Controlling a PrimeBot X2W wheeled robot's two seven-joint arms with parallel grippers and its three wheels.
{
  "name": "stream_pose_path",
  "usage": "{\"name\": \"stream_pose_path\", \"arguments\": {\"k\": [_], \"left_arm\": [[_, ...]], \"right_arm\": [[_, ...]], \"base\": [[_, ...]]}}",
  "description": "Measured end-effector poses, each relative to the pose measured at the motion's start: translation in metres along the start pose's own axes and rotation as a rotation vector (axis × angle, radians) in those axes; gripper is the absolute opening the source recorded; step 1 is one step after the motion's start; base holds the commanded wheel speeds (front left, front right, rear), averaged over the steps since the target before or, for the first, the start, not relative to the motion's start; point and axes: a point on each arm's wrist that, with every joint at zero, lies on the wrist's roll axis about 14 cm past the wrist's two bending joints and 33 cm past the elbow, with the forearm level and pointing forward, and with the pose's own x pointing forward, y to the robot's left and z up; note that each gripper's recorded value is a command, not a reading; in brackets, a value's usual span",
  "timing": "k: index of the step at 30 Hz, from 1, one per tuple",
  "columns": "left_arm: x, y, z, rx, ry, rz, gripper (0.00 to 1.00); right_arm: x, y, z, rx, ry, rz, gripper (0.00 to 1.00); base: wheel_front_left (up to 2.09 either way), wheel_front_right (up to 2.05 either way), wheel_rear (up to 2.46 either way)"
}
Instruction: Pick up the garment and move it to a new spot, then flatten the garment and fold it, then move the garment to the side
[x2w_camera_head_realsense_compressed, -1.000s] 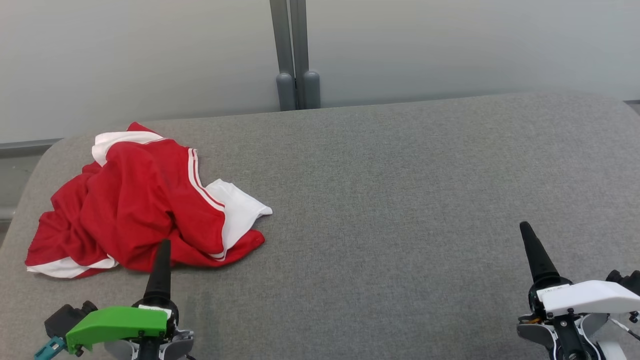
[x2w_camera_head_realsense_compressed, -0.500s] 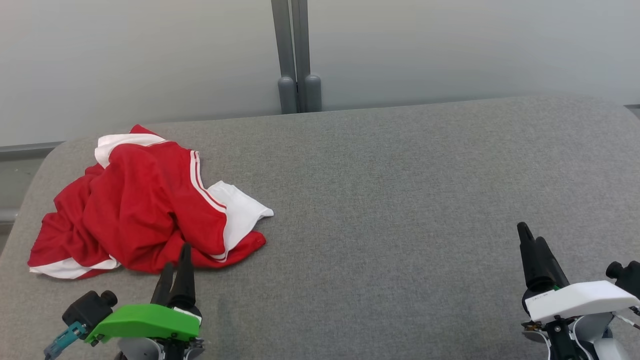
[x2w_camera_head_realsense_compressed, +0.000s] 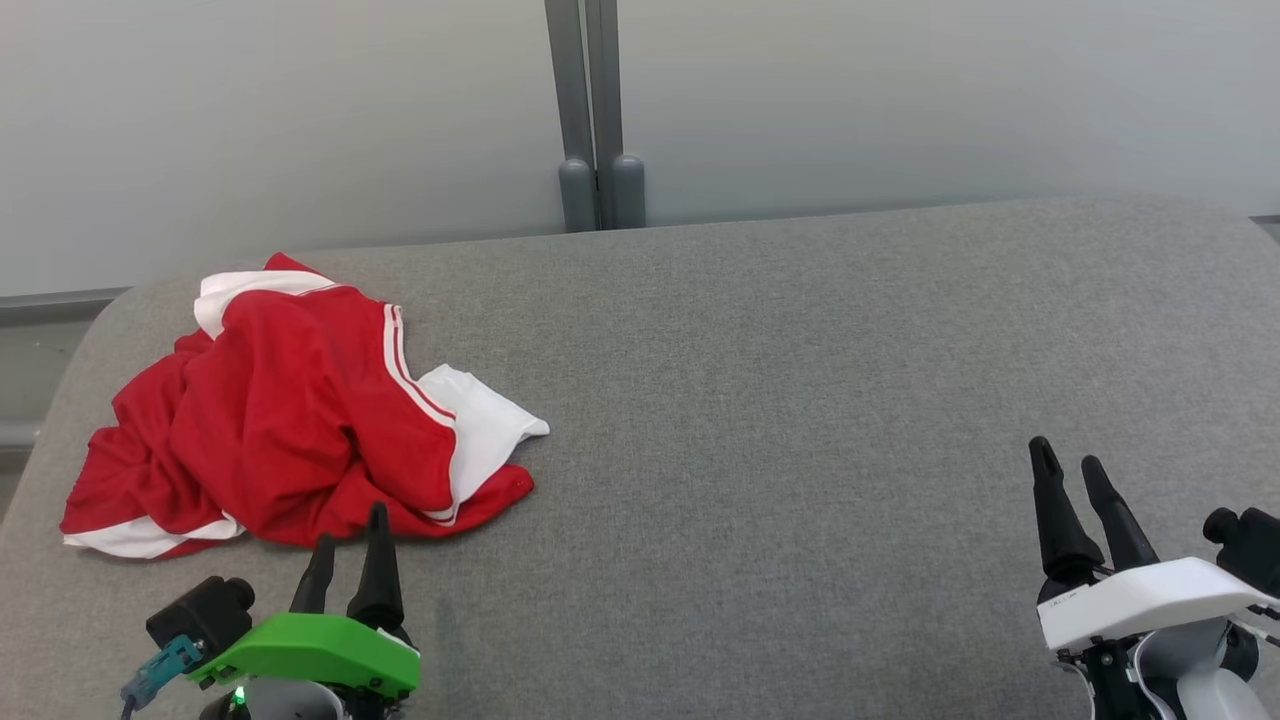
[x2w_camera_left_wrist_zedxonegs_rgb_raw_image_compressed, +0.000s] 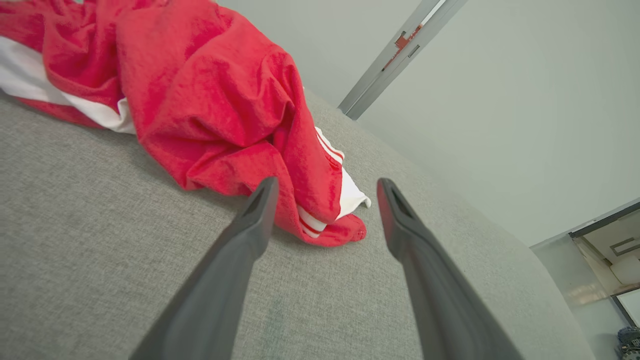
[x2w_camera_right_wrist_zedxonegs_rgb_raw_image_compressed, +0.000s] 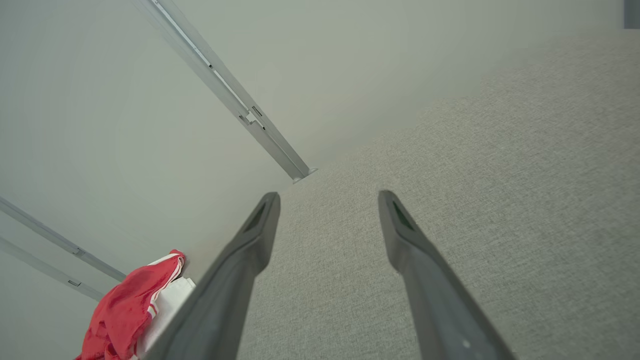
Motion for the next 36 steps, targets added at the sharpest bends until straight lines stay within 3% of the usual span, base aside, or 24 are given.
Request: {"name": "stream_pose_path", "arguments": {"k": [16,36], "left_arm": [[-0.005,-0.004,0.006,0.23,-0.044,-0.006,1.0],[-0.01,-0.003,0.011,0.436,-0.098,-0.004,1.0]], "right_arm": [[-0.003,0.005,0.0,-0.189,-0.011,0.029,1.0],[-0.003,0.006,0.005,-0.37,-0.041,0.052,1.0]], "base": [[0.0,0.0,0.0],[0.0,0.0,0.0]]}}
